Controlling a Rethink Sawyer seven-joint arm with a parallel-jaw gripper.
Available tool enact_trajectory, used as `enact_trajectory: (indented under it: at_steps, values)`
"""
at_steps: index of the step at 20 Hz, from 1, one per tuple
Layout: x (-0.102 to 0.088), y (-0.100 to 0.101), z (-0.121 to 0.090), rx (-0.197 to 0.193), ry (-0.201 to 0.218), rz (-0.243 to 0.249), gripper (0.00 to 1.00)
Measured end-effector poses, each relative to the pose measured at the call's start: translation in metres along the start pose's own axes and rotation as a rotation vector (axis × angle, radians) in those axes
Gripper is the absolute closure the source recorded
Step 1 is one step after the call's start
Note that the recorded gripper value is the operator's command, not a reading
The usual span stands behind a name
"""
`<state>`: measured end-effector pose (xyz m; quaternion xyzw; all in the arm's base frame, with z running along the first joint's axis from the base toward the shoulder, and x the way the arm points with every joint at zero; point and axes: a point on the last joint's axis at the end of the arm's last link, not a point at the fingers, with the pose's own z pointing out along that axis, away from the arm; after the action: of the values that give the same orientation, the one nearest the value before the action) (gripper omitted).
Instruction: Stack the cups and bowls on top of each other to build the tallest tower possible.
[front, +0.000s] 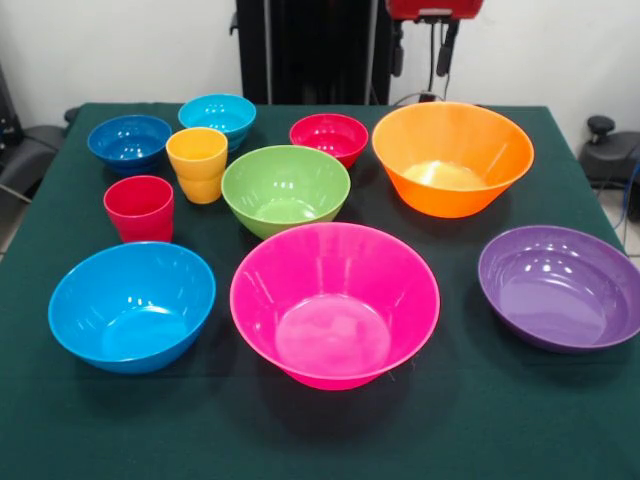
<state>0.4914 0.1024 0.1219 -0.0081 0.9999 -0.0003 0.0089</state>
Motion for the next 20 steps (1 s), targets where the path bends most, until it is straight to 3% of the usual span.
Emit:
enact_trajectory:
  at_steps: [9, 20]
  values:
    - [0.000, 0.000, 0.021, -0.005, 0.035, 0.000, 0.00]
    - [0.001, 0.004, 0.023, -0.005, 0.037, -0.008, 0.00]
